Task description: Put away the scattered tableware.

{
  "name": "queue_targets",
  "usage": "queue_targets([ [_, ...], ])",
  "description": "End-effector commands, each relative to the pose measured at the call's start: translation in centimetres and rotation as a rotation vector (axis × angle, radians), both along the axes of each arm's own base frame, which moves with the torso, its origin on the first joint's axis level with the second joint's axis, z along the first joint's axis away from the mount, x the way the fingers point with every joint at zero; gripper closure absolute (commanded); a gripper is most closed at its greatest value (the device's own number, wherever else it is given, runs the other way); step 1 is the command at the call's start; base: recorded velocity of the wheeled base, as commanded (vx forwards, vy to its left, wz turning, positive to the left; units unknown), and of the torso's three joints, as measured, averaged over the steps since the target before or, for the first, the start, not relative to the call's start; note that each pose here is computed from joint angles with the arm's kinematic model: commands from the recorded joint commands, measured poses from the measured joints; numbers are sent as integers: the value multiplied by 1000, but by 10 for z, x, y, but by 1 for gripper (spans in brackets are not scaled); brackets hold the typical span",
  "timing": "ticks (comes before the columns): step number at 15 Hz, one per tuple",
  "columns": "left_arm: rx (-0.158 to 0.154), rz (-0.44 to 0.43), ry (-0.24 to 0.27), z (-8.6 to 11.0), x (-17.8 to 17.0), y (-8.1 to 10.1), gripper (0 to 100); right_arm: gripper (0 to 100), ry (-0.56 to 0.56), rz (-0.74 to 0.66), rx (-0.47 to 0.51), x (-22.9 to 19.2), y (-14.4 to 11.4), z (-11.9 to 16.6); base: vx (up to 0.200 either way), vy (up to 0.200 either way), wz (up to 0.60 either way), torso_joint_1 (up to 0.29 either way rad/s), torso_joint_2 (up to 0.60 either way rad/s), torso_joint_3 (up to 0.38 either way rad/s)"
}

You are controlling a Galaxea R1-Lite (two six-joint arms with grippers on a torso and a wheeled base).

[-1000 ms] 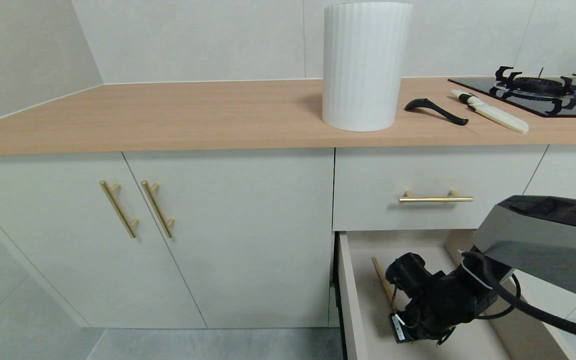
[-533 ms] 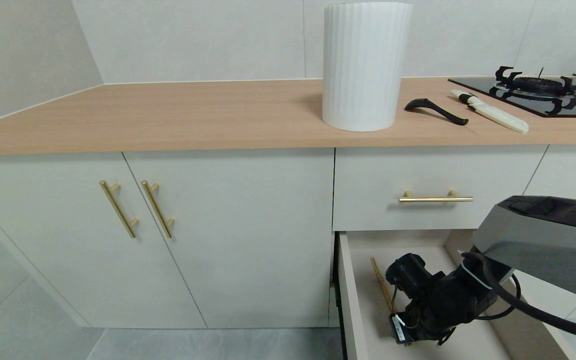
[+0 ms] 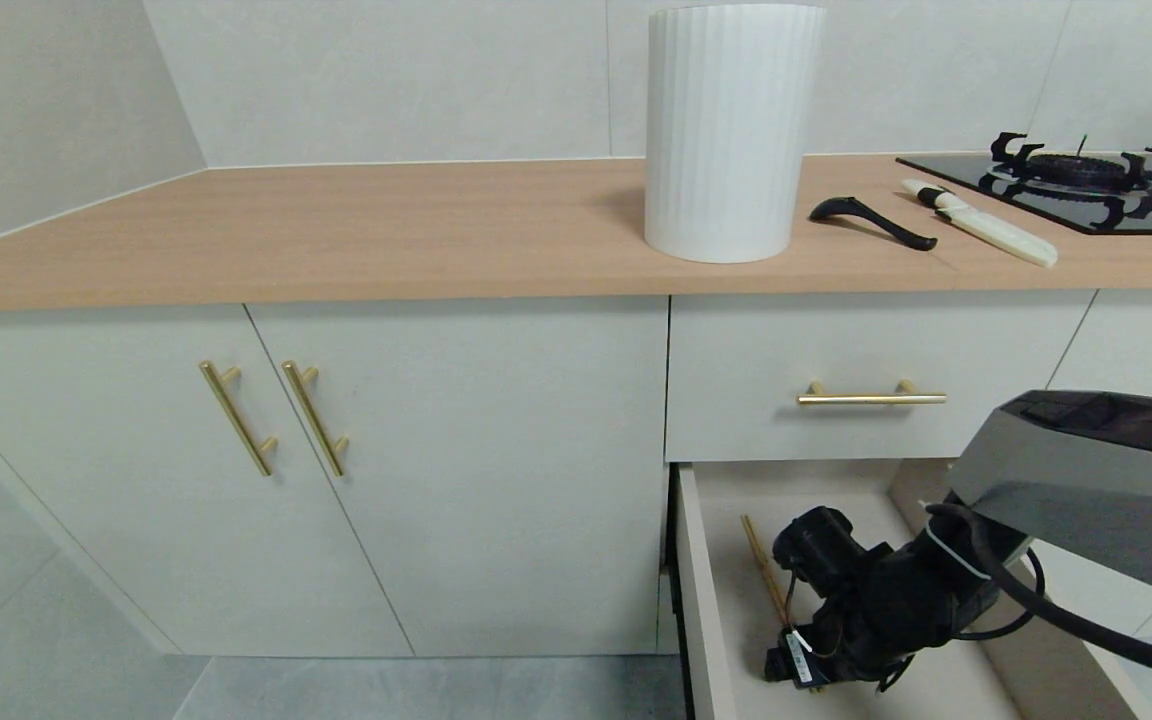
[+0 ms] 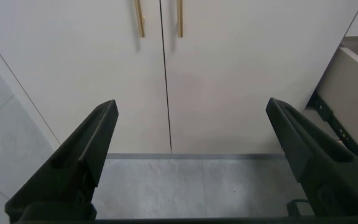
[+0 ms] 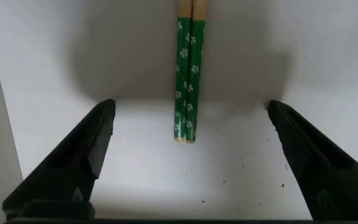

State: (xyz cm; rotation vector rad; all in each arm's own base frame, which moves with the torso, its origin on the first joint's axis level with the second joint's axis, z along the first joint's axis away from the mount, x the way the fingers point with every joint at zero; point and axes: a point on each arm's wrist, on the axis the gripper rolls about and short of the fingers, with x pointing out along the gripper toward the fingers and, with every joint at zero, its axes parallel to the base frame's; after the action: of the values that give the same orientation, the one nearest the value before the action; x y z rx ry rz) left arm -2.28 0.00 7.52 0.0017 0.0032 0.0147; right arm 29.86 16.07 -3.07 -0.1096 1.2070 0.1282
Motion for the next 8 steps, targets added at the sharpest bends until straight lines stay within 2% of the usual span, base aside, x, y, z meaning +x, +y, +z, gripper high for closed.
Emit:
queue_targets([
  [1, 0, 1, 1, 0, 0, 0, 0, 0, -23, 1, 13, -2, -1, 12, 0, 0, 0, 0, 0, 0],
  [3, 0, 1, 1, 0, 0, 0, 0, 0, -58, 2, 32, -4, -2, 29, 0, 0, 0, 0, 0, 0],
  [7, 0, 1, 1, 0, 0, 0, 0, 0, -197, 7, 104, -19, -11, 88, 0, 0, 0, 0, 0, 0],
  [8, 0, 1, 1, 0, 0, 0, 0, 0, -209, 7, 109, -20, -11, 92, 0, 0, 0, 0, 0, 0],
])
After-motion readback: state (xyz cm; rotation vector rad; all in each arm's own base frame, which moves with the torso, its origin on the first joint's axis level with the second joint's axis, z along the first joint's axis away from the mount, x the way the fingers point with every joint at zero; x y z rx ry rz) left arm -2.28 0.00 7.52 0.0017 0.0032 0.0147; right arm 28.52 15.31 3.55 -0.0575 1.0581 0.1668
